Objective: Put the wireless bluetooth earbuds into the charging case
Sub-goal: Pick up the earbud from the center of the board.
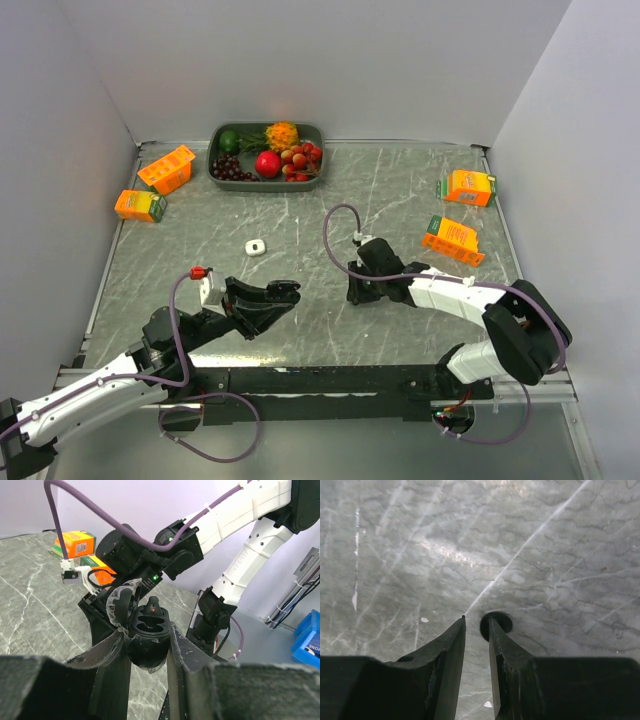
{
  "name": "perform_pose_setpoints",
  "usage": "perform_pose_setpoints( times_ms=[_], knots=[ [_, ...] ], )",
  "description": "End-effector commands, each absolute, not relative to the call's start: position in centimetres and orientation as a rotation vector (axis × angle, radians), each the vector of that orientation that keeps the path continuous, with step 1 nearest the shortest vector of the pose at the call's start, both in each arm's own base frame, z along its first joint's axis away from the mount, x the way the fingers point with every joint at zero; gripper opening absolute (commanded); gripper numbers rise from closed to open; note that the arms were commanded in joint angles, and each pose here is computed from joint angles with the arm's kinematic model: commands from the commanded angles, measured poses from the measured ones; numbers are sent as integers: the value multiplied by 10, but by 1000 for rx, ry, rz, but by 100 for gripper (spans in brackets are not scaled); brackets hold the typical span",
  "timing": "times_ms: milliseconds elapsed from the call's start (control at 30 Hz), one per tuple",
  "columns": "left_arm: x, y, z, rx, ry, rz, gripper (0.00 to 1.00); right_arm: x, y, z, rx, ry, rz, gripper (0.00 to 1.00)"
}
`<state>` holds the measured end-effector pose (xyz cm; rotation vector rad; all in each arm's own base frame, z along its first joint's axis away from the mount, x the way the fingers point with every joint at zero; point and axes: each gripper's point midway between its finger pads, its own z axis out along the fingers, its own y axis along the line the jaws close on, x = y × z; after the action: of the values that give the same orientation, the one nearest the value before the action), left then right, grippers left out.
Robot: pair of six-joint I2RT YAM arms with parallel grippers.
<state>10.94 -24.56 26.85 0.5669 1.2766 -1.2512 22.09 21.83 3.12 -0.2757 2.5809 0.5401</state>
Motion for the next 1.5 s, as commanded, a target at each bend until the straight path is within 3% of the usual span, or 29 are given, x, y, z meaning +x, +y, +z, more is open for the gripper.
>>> perform_pose_setpoints(
  times_ms=[0,300,700,1100,1467],
  knots=[
    [109,-244,278,544,1250,-1263,1,222,213,23,-246,2590,517,33],
    [109,-244,278,543,1255,-1261,1,218,205,19,-233,2599,496,34],
    [109,-245,277,544,1258,-1260,1,215,195,12,-216,2646,416,42],
    [108,-245,278,544,1262,-1261,1,211,182,1,-154,2733,292,31],
    [106,-245,281,548,1246,-1267,1,201,172,4,-100,2756,247,39]
  ],
)
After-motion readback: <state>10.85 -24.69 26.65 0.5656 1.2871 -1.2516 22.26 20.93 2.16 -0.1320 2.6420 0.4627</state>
